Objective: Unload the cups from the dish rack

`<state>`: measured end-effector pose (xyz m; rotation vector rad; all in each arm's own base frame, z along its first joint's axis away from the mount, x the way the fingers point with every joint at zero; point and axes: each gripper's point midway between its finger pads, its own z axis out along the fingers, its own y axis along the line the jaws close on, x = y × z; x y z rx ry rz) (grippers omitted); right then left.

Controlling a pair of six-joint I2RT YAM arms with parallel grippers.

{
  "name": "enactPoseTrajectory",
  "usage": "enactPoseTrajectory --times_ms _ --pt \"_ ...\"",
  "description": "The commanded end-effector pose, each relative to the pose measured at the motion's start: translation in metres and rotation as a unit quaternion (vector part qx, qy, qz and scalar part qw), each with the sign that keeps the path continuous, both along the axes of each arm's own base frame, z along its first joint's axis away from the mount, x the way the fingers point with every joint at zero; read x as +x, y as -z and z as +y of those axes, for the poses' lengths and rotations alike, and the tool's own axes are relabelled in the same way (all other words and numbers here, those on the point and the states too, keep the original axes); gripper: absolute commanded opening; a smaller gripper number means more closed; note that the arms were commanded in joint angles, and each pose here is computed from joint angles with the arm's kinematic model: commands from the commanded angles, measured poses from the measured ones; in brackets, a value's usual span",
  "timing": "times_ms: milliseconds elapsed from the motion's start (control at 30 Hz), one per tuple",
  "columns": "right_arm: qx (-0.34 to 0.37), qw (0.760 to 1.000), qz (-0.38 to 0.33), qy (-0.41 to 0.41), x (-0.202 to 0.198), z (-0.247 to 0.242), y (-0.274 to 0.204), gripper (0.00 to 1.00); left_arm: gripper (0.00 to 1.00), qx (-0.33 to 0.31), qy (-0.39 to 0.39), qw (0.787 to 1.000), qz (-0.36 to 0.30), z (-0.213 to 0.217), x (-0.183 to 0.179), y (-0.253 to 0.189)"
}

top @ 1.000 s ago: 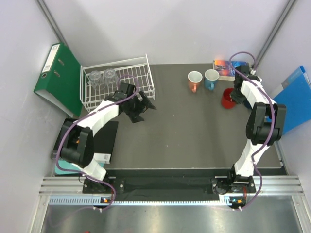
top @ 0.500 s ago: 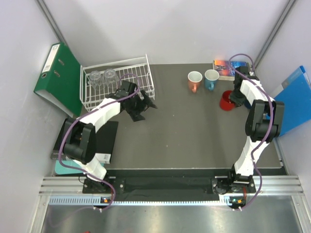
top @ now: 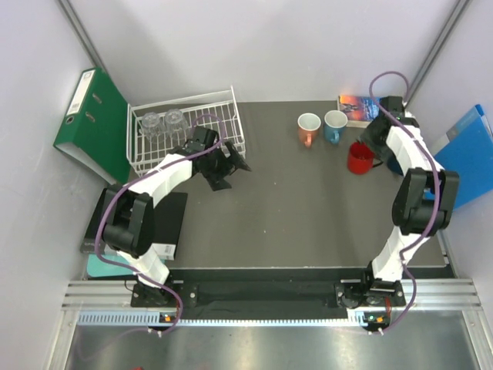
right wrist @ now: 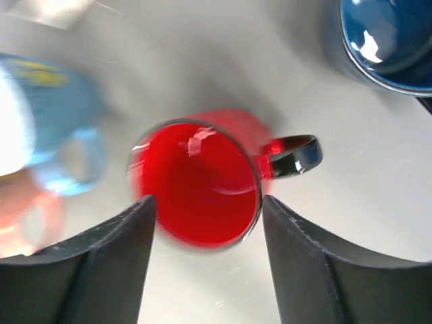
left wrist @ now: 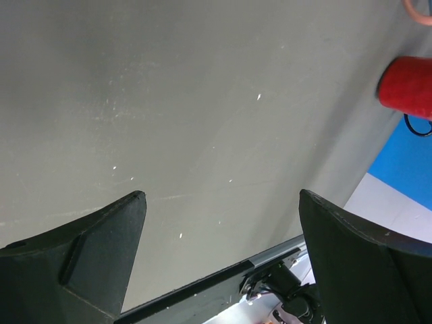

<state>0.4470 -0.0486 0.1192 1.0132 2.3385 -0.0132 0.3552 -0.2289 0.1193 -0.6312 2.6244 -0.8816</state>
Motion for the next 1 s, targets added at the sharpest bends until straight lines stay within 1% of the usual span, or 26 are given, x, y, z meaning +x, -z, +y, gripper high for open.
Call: enactPoseTrajectory --times_ms 0,133,333,400,433,467,500,533,567,600,633,667,700,733,767,800,833,900,933,967 --pt "0.031 0.987 -0.157 -0.022 0.025 0.018 -0.104 0.68 0.99 -0.017 0.016 0.998 -0.061 -0.008 0.016 -0.031" --pt "0.030 0.981 -0.187 -0.034 0.025 0.023 -0.137 0.73 0.99 -0.015 0.018 0.998 -0.063 -0.008 0.018 -0.032" --pt "0.045 0.972 -0.219 -0.069 0.014 0.048 -0.162 0.73 0.99 -0.015 0.018 0.998 -0.064 -0.009 0.018 -0.034" --pt "0.063 0.961 -0.247 -0.111 0.008 0.072 -0.180 0.73 0.99 -0.001 0.009 0.997 -0.082 -0.002 0.021 -0.042" --pt "0.071 0.949 -0.275 -0.137 0.011 0.084 -0.187 0.72 0.99 0.007 0.006 0.995 -0.098 0.000 0.025 -0.050" --pt "0.092 0.930 -0.304 -0.187 0.001 0.109 -0.205 0.72 0.99 0.021 0.000 0.994 -0.110 0.005 0.028 -0.057" --pt "0.096 0.914 -0.319 -0.232 -0.006 0.136 -0.212 0.71 0.99 0.061 -0.019 0.988 -0.139 0.020 0.037 -0.065" --pt "0.096 0.898 -0.342 -0.261 -0.008 0.151 -0.217 0.71 0.99 0.080 -0.030 0.982 -0.166 0.027 0.046 -0.084" --pt "0.098 0.878 -0.365 -0.294 -0.023 0.169 -0.232 0.71 0.99 0.114 -0.044 0.978 -0.167 0.040 0.048 -0.087" --pt "0.093 0.859 -0.378 -0.334 -0.035 0.195 -0.237 0.71 0.99 0.174 -0.073 0.964 -0.186 0.063 0.059 -0.093" --pt "0.093 0.848 -0.388 -0.349 -0.041 0.206 -0.233 0.71 0.99 0.199 -0.095 0.953 -0.208 0.074 0.070 -0.112" --pt "0.094 0.830 -0.409 -0.366 -0.057 0.221 -0.246 0.71 0.99 0.229 -0.109 0.944 -0.213 0.084 0.075 -0.117" --pt "0.097 0.827 -0.408 -0.375 -0.063 0.227 -0.239 0.71 0.99 0.284 -0.135 0.927 -0.204 0.107 0.080 -0.112" --pt "0.098 0.820 -0.416 -0.380 -0.069 0.232 -0.243 0.71 0.99 0.295 -0.150 0.919 -0.216 0.114 0.089 -0.129" --pt "0.101 0.811 -0.427 -0.386 -0.077 0.237 -0.250 0.71 0.99 0.310 -0.161 0.912 -0.216 0.124 0.094 -0.133" --pt "0.100 0.809 -0.426 -0.392 -0.080 0.240 -0.248 0.71 0.99 0.330 -0.161 0.908 -0.202 0.131 0.098 -0.125" --pt "0.099 0.807 -0.427 -0.396 -0.084 0.242 -0.250 0.71 0.99 0.329 -0.176 0.904 -0.210 0.139 0.106 -0.136" --pt "0.090 0.801 -0.424 -0.414 -0.091 0.247 -0.251 0.71 0.99 0.342 -0.178 0.902 -0.195 0.147 0.113 -0.128" --pt "0.085 0.800 -0.420 -0.420 -0.092 0.248 -0.250 0.71 0.99 0.340 -0.188 0.900 -0.195 0.153 0.117 -0.132" --pt "0.076 0.801 -0.402 -0.437 -0.096 0.252 -0.241 0.71 0.99 0.338 -0.187 0.902 -0.193 0.152 0.120 -0.128"
